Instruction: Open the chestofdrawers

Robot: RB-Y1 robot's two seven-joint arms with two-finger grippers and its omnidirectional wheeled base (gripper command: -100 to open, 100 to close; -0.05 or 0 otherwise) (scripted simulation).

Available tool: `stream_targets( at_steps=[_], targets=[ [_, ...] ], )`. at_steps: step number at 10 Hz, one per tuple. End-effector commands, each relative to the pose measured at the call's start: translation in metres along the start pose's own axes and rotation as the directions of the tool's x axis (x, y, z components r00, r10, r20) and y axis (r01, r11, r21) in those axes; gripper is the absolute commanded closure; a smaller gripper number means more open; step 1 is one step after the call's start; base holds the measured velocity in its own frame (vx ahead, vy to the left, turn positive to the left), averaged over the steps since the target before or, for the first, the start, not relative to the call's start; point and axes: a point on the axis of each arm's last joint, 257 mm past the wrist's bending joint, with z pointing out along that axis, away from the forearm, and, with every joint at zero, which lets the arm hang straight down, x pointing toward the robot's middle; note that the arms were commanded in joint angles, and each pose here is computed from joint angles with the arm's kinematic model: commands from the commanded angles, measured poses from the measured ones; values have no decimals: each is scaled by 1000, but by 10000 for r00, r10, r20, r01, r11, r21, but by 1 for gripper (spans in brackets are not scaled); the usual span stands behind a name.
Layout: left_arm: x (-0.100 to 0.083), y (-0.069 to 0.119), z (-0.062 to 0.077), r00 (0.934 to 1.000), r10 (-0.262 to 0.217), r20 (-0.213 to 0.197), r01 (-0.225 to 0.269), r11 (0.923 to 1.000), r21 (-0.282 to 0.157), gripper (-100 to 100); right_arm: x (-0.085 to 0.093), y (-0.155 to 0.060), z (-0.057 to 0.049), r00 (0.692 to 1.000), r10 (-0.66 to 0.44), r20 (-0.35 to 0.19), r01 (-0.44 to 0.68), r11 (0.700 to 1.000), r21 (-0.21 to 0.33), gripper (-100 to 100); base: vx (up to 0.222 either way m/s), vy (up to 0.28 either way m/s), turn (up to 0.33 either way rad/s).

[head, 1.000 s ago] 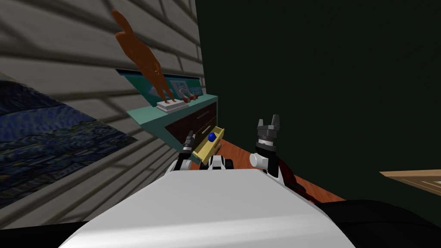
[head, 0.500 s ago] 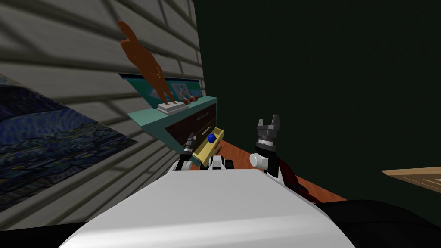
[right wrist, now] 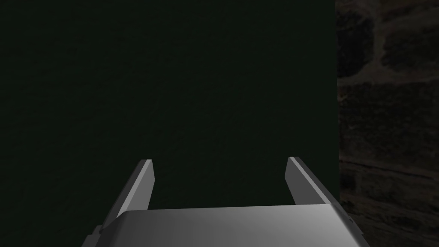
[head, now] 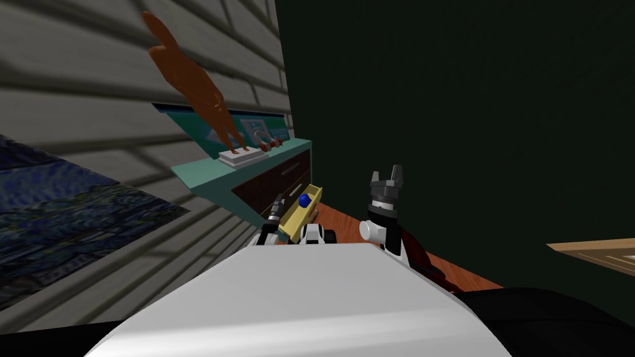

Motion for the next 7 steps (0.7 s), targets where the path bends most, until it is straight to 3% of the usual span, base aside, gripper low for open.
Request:
stream_targets(
  at_steps=[1, 4, 7],
  targets=[
    [4, 25, -6, 10000, -93, -34, 92, 9988, -477, -100, 0, 0, 0, 10000, 0, 0, 0, 10000, 0, 0, 57, 24, -60],
    [18, 52, -17, 9993, -359, -79, 349, 9944, -993, -100, 0, 0, 0, 10000, -1, 0, 1, 10000, 1, 0, 69, 29, -47],
    [39, 68, -22, 9965, -836, 7, 830, 9880, -1300, -100, 0, 0, 0, 10000, -1, 0, 1, 10000, 0, 0, 13, 4, -5]
  ],
)
